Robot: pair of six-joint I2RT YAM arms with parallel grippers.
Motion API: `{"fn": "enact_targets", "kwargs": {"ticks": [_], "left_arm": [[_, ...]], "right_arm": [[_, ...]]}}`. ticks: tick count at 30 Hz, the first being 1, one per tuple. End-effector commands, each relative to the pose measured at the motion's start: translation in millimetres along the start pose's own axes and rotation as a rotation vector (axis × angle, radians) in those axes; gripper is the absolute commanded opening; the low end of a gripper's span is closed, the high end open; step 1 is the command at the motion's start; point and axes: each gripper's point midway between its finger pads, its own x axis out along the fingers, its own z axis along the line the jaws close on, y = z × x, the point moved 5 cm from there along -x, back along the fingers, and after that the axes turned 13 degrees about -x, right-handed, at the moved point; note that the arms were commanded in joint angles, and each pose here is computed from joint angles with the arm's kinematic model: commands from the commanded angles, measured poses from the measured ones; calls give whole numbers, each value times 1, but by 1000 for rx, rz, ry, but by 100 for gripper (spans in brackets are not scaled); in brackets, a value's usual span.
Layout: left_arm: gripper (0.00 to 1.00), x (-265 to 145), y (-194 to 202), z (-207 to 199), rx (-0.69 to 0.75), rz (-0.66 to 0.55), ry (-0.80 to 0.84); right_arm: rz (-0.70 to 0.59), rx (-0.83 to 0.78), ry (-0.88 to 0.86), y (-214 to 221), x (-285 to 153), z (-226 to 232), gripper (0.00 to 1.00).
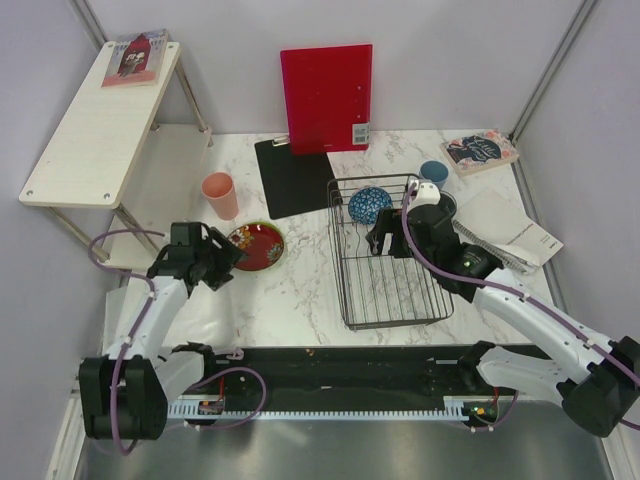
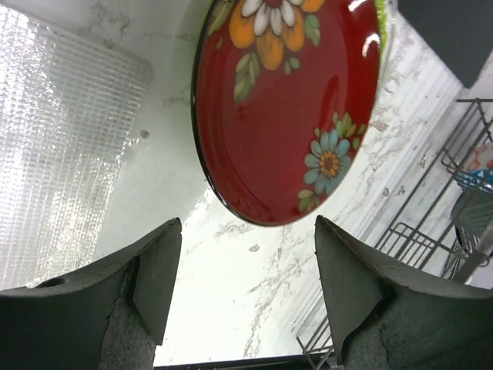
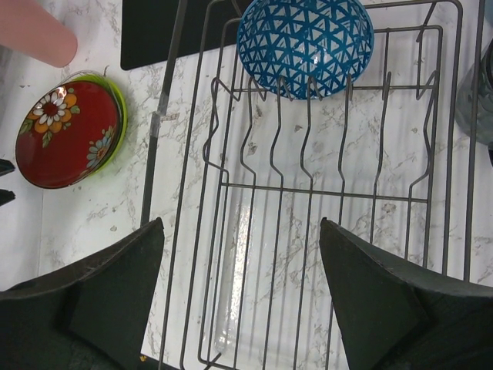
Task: Unload the mixed dishes from the dish rack
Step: Pick up the bowl from the dish rack.
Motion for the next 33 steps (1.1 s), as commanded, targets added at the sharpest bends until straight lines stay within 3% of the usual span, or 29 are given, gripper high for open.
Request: {"fn": "enact_targets", "kwargs": {"ticks": [1, 4, 13, 17, 22, 27, 33], "left_arm": [[76, -34, -5, -23, 82, -37, 103], [77, -60, -9, -36, 116, -71, 157], [70, -105, 4, -64, 268, -117, 346], [68, -106, 17, -73, 349, -85, 403], [67, -107, 33, -82, 448, -32, 438], [67, -110, 66, -95, 583, 72, 493], [70, -90, 98, -110, 682, 178, 478]], "right_arm": [[-33, 5, 0, -7, 1, 1, 88], [-32, -28, 41, -12, 3, -3, 88], [22, -171, 440, -18, 43, -42, 88], [-22, -154, 476, -23, 70, -39, 88], [-62, -300, 501, -27, 102, -39, 88], [-251, -374, 466, -59, 110, -31, 88], [-246, -562, 546, -87, 124, -32, 89]]}}
